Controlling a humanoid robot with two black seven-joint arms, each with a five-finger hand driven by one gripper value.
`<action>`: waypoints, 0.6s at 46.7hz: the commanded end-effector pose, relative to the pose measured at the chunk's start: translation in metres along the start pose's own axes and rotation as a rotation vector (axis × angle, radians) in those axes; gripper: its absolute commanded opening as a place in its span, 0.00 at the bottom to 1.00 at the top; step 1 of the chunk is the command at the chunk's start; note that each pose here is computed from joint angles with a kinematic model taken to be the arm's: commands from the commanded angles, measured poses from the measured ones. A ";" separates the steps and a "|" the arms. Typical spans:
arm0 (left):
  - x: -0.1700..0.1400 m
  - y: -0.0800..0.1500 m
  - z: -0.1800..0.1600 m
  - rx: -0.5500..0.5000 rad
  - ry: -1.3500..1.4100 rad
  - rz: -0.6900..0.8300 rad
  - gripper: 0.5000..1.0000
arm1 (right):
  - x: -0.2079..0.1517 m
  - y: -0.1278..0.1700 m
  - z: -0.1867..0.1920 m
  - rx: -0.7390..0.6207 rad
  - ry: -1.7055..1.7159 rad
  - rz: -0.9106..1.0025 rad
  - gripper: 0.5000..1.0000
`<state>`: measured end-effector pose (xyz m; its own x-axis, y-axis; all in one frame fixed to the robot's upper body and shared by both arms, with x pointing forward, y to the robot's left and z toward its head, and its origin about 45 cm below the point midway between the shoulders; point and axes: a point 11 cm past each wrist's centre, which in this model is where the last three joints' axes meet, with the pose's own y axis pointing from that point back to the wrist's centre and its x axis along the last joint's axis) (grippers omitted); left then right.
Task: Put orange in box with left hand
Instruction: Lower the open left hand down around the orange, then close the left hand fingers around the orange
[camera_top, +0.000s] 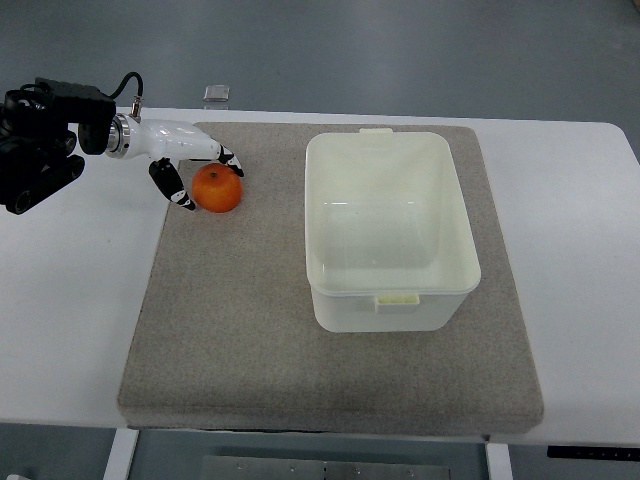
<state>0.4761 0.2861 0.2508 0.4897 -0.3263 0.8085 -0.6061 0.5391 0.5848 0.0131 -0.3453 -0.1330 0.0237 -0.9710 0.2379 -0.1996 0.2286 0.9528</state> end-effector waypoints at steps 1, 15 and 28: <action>-0.006 -0.001 0.000 -0.002 0.007 -0.008 0.70 | 0.000 0.000 0.000 0.000 0.000 0.000 0.85; -0.010 -0.003 0.001 -0.006 0.015 -0.015 0.77 | 0.000 0.000 0.000 0.000 0.000 0.000 0.85; -0.009 -0.002 0.001 -0.002 0.002 -0.020 0.00 | 0.000 0.000 0.000 0.000 0.000 0.000 0.85</action>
<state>0.4723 0.2870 0.2416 0.5055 -0.3322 0.7963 -0.5943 0.5351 0.6004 0.0128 -0.3453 -0.1330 0.0242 -0.9710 0.2379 -0.1991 0.2285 0.9530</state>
